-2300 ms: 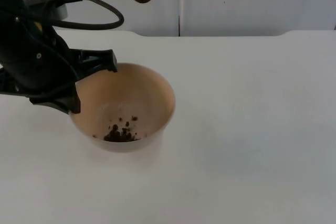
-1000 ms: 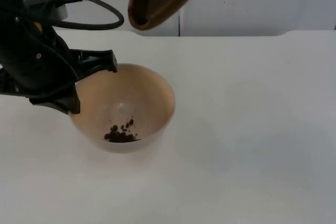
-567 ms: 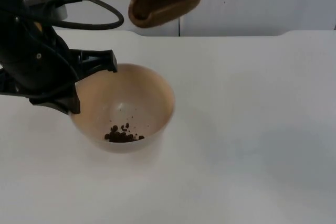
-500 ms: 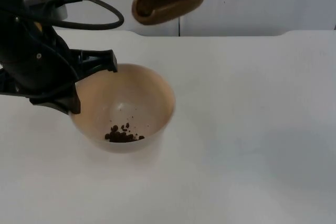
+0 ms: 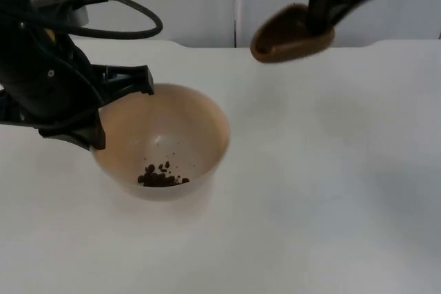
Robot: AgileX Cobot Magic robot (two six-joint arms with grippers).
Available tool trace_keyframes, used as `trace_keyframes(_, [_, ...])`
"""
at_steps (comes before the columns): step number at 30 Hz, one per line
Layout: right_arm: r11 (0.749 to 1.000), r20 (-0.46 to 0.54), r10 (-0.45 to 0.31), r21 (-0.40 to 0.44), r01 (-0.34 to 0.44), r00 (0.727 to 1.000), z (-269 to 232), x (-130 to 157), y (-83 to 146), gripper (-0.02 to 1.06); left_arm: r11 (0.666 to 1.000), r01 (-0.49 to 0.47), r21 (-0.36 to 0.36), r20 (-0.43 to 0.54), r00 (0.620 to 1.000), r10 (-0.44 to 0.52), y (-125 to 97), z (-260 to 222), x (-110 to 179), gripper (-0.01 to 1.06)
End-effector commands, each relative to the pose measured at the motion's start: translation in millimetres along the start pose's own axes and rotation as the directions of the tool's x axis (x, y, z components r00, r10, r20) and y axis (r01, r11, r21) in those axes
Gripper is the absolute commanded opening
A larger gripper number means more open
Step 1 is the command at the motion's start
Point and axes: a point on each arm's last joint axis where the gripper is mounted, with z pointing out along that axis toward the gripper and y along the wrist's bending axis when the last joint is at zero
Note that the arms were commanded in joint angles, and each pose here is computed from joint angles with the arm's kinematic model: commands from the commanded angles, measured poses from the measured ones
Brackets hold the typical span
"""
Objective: Pick up the bowl with the left hand and pour the coffee beans from the cup into the bowl with the right hand.
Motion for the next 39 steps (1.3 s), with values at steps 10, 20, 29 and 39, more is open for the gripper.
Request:
trace_keyframes(10, [0.98,0.054,0.193,0.038,-0.195,0.98,45,37,-46,0.0,1.0,-0.018,-0.01,0.018,1.0,0.018,2,0,-2,0.0])
trace_keyframes(20, [0.967,0.065,0.247,0.045,-0.251,0.967,80,59,-58,0.0,0.999,-0.042,0.0,0.056,0.998,0.042,0,0,-5,0.0])
trace_keyframes(29, [0.963,0.006,0.264,0.05,-0.264,0.965,116,72,-59,0.0,0.994,-0.1,-0.031,0.074,0.992,0.102,3,0,-7,0.0])
trace_keyframes(39, [0.963,-0.03,0.264,0.058,-0.262,0.964,138,81,-61,0.0,0.988,-0.126,-0.087,-0.052,0.991,0.121,8,40,2,0.0])
